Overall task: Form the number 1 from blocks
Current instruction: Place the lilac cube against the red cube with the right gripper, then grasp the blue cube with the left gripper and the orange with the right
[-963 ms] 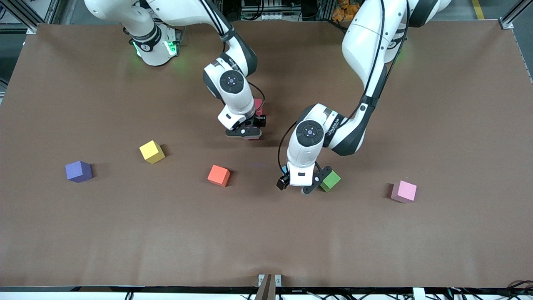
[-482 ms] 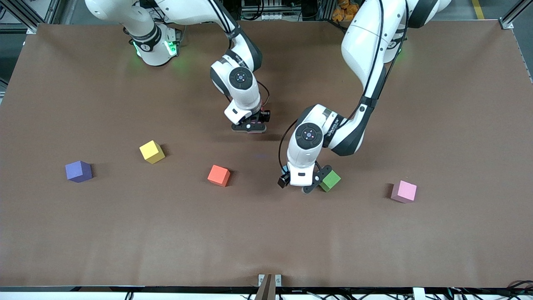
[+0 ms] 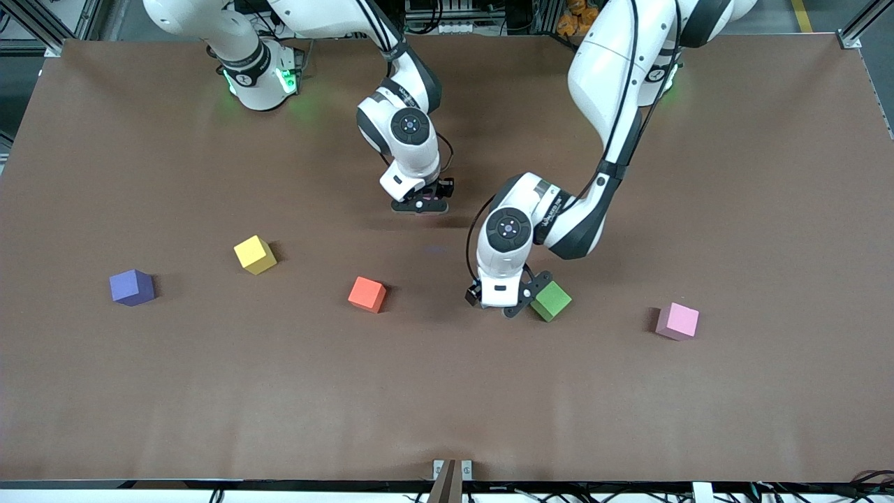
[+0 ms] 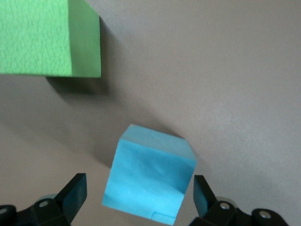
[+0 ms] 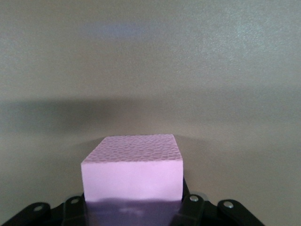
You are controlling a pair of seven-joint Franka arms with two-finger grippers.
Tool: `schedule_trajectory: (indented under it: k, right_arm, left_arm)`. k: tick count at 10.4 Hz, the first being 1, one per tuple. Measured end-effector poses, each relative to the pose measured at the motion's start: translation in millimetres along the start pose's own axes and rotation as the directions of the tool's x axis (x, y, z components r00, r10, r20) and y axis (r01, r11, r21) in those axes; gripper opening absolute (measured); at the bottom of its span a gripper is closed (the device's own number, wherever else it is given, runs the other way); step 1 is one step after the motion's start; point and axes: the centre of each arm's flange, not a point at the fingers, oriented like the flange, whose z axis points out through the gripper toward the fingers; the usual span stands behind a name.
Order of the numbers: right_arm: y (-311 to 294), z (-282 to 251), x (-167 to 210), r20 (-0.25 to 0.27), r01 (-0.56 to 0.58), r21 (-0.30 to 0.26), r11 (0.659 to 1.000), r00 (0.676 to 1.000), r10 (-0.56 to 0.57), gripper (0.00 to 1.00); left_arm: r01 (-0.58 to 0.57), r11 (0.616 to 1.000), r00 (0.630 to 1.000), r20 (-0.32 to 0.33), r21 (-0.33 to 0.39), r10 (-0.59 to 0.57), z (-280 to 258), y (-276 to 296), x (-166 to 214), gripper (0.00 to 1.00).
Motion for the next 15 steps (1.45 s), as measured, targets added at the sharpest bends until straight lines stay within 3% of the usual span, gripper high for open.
schedule_trajectory:
  k: [1,2,4,8,13,15]
  right_arm:
    - [-0.1,0.1,-0.2,0.0,0.0,0.0,1.0,1.0,0.0,0.65]
    - [-0.2,-0.1,-0.3,0.0,0.0,0.0,1.0,1.0,0.0,0.73]
    - [-1.2,-11.9,5.0,-0.018,-0.005,0.02,1.0,1.0,0.005,1.0]
    - [43.3,-75.3,58.1,-0.027,-0.119,0.067,0.991,0.992,0.121,1.0]
    - [142.7,-107.8,143.8,-0.063,-0.32,0.132,0.938,0.942,0.331,1.0]
    - [163.4,-96.4,163.9,-0.094,-0.344,0.152,0.927,0.928,0.36,1.0]
  left_arm:
    - [-0.01,1.0,1.0,0.001,0.009,0.01,6.4,0.2,-6.1,1.0]
    - [-0.026,0.999,1.0,0.003,0.02,0.026,14.6,-0.3,-10.9,1.0]
    - [-0.086,0.996,0.996,0.006,0.028,0.086,21.2,-1.7,-9.1,1.0]
    - [-0.289,0.957,0.957,0.008,0.024,0.289,19.5,-1.2,-5.8,1.0]
    - [-0.35,0.936,0.937,0.011,0.025,0.35,21.2,-1.2,-8.1,1.0]
    - [-0.355,0.934,0.935,0.012,0.028,0.355,22.8,-1.8,-7.5,0.99]
